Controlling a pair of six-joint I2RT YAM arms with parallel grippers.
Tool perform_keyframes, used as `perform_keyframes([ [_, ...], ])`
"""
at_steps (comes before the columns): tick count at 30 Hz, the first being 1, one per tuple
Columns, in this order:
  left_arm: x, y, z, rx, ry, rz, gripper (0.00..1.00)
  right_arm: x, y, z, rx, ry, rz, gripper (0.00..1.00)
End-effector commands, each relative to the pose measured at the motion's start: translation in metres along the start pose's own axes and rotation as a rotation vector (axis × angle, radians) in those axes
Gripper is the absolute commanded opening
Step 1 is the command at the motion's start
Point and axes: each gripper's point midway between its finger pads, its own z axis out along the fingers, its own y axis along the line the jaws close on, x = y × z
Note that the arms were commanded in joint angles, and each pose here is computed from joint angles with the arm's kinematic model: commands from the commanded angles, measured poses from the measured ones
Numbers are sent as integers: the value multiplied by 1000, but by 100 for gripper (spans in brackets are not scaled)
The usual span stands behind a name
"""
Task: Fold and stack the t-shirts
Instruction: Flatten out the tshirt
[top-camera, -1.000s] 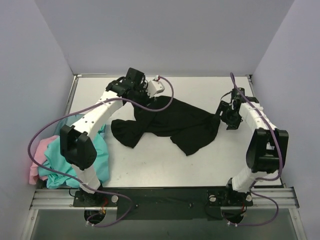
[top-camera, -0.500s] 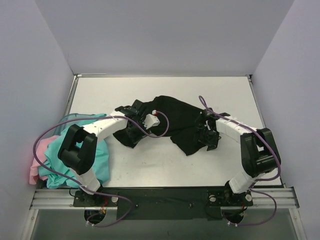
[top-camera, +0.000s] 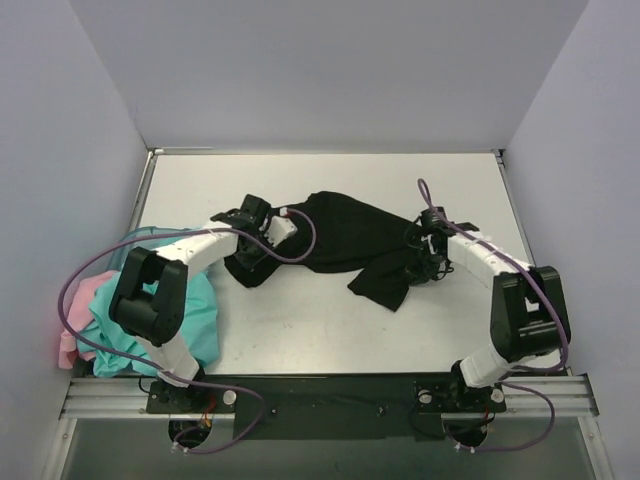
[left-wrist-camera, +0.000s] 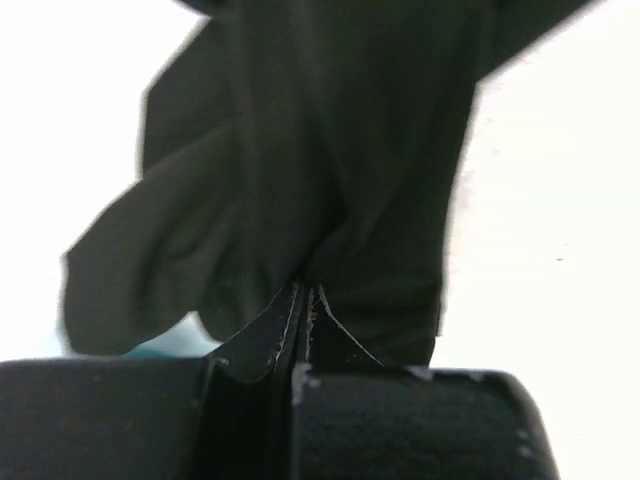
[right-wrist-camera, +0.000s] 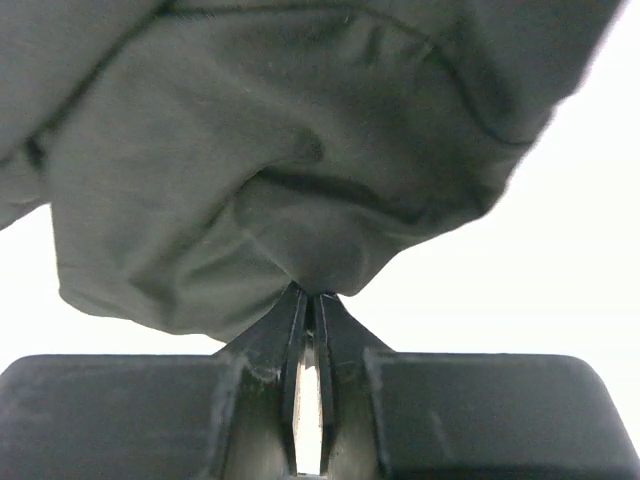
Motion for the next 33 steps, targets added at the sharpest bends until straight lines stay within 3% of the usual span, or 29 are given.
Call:
perform_keyframes([
  [1, -41, 35, -43, -35, -198, -77, 0, -19, -2, -38, -84, -79, 5, 0],
  [9, -66, 45, -96, -27, -281, -76, 0, -37, 4, -89, -148, -164, -42, 0],
  [13, -94, 84, -178, -127, -402, -109, 0, -52, 8, -138, -209, -241, -64, 0],
  [16, -108, 131, -267, -280, -543, -150, 0, -73, 12, -207, -297, -417, -97, 0],
  [17, -99, 139, -276, -314, -511, -171, 0, -73, 15, -223, -311, -445, -117, 0],
  [19, -99, 162, -333, -417, -587, -194, 0, -86, 9, -283, -324, -617, -150, 0],
  [23, -93, 171, -382, -496, -639, -194, 0, -85, 7, -351, -342, -788, -210, 0],
  [28, -100, 179, -388, -522, -667, -189, 0, -80, 8, -387, -344, -884, -246, 0],
  [33, -116, 193, -340, -501, -610, -175, 0, -79, 9, -383, -346, -871, -263, 0],
])
